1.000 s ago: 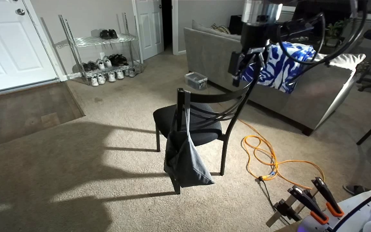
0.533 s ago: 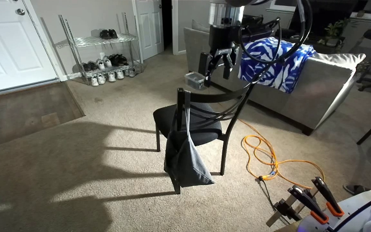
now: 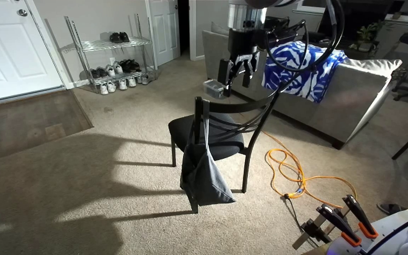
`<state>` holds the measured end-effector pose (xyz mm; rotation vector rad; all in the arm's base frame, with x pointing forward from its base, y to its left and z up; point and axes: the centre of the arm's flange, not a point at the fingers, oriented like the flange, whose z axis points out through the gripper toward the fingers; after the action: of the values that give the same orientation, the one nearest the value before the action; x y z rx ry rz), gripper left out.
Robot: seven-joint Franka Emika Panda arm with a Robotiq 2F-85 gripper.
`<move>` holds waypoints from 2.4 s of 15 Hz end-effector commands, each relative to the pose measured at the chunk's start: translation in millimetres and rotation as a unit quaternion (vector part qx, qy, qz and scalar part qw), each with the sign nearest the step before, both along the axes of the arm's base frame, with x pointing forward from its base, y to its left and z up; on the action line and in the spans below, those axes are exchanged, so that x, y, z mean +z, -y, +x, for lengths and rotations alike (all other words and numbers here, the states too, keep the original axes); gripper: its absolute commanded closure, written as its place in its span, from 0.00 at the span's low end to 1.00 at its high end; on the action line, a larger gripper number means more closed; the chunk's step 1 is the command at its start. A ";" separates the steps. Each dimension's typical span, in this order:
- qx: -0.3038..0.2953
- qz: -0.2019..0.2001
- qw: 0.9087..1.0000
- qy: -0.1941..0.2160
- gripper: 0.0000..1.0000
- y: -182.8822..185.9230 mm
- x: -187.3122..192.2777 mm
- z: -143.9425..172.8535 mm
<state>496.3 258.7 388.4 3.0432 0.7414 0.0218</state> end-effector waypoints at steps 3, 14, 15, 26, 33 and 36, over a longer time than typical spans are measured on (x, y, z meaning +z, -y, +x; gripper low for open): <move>0.148 -0.019 0.989 0.017 0.00 -35.0 -5.0 3.8; 0.402 -0.059 0.911 0.071 0.00 -58.6 -49.2 23.0; 0.425 -0.063 0.900 0.070 0.00 -61.0 -56.8 23.5; 0.590 -0.177 0.785 0.057 0.00 -71.6 -95.8 23.1; 0.646 -0.275 0.708 0.069 0.00 -78.7 -106.0 14.2; 0.663 -0.297 0.684 0.073 0.00 -80.2 -108.5 8.3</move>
<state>511.9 337.3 284.5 1.4077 2.1613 0.0342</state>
